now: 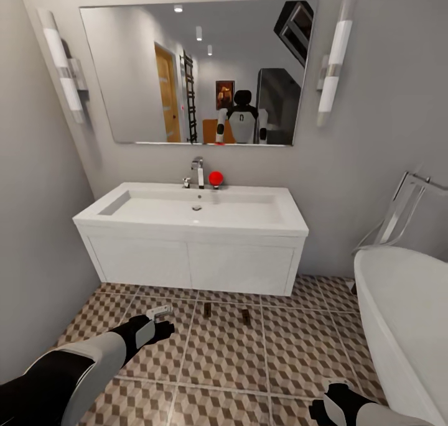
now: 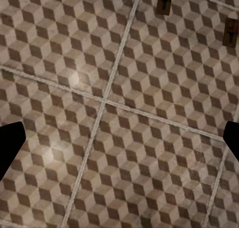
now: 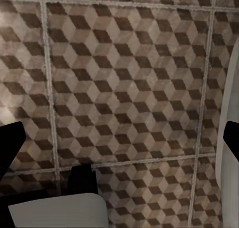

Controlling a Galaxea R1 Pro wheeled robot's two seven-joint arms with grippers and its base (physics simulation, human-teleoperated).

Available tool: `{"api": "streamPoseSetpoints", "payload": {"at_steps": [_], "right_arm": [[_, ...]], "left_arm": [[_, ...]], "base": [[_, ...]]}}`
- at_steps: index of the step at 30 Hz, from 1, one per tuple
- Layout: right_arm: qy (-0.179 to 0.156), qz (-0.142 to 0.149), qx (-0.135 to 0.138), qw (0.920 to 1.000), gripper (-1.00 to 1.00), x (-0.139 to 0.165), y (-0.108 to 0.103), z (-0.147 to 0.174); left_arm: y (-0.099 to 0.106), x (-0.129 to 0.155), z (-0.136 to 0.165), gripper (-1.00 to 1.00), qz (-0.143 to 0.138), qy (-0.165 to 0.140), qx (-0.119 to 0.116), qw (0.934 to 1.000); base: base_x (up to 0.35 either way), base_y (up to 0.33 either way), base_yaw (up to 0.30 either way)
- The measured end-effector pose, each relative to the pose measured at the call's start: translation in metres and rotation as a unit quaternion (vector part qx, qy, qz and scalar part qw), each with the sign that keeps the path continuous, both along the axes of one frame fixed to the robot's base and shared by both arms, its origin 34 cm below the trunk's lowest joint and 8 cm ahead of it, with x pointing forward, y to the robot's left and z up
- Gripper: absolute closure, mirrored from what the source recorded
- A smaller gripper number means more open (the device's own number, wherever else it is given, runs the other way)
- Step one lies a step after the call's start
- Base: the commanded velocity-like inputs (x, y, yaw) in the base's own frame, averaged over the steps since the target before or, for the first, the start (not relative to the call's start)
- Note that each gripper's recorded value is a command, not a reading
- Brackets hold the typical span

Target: Take the four mousetraps from the cabinet in the bathroom and place them on the bathroom floor. Make sure all four end up on the same floor surface, and ensure that at least two of them are either under or directly next to the same bathroom sink.

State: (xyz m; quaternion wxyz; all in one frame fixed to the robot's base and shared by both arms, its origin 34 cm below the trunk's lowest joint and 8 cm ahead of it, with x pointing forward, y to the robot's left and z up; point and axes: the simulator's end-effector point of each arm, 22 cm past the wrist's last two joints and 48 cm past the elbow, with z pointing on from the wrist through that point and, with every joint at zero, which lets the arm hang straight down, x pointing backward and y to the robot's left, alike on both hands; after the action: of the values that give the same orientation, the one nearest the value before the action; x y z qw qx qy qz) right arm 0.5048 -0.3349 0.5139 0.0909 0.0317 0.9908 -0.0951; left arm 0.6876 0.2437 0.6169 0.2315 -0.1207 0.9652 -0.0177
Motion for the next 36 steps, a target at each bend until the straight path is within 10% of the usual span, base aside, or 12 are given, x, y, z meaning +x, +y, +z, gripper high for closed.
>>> {"api": "streamPoseSetpoints", "payload": {"at_steps": [36], "right_arm": [[0.001, 0.001, 0.000, 1.0000, -1.00, -0.002, 0.001, 0.056]], "left_arm": [[-0.001, -0.015, 0.045, -1.00, -0.001, 0.017, -0.001, 0.9999]], "base": [[0.000, 0.000, 0.000]]}}
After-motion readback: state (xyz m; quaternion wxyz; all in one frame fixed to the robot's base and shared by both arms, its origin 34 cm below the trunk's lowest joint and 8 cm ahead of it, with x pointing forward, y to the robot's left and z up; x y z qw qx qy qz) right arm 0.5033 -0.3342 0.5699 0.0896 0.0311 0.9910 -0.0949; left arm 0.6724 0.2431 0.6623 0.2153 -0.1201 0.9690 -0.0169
